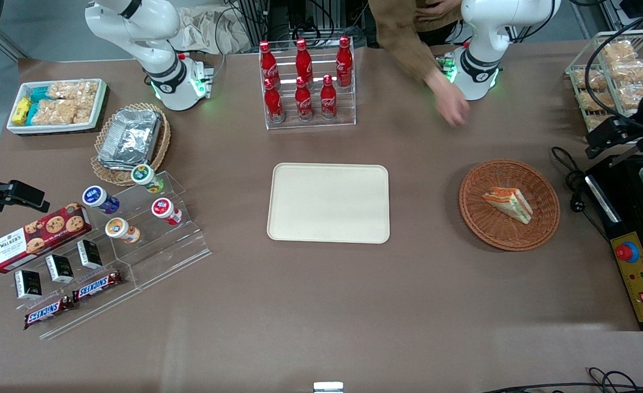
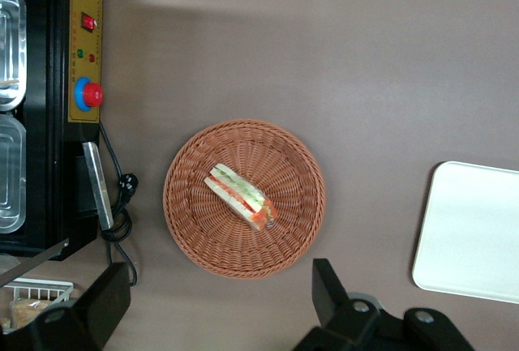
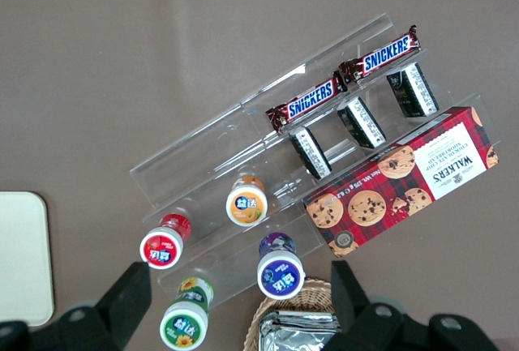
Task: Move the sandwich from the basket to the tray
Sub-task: 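Move the left gripper down over the wrapped sandwich in the wicker basket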
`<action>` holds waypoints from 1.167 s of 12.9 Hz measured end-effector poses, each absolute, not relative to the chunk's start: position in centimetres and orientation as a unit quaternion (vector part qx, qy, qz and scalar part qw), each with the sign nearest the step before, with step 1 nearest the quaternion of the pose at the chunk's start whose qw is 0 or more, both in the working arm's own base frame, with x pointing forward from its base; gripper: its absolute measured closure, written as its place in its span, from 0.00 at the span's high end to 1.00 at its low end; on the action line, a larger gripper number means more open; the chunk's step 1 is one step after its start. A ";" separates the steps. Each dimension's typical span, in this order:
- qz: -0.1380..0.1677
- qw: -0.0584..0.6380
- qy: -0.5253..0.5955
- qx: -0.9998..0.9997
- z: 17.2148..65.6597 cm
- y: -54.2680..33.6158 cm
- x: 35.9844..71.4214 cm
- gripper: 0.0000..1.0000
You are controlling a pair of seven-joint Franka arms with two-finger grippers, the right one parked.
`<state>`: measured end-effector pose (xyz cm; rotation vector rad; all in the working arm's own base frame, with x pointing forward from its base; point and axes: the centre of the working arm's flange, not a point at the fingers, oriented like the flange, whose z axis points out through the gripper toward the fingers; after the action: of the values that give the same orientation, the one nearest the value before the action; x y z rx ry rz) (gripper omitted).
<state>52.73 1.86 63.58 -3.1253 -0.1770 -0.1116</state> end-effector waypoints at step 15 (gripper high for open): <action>0.009 0.010 -0.447 -0.894 42.9 1.6 51.4 1.00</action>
<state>51.37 1.65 42.92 -2.7928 -1.3954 0.0277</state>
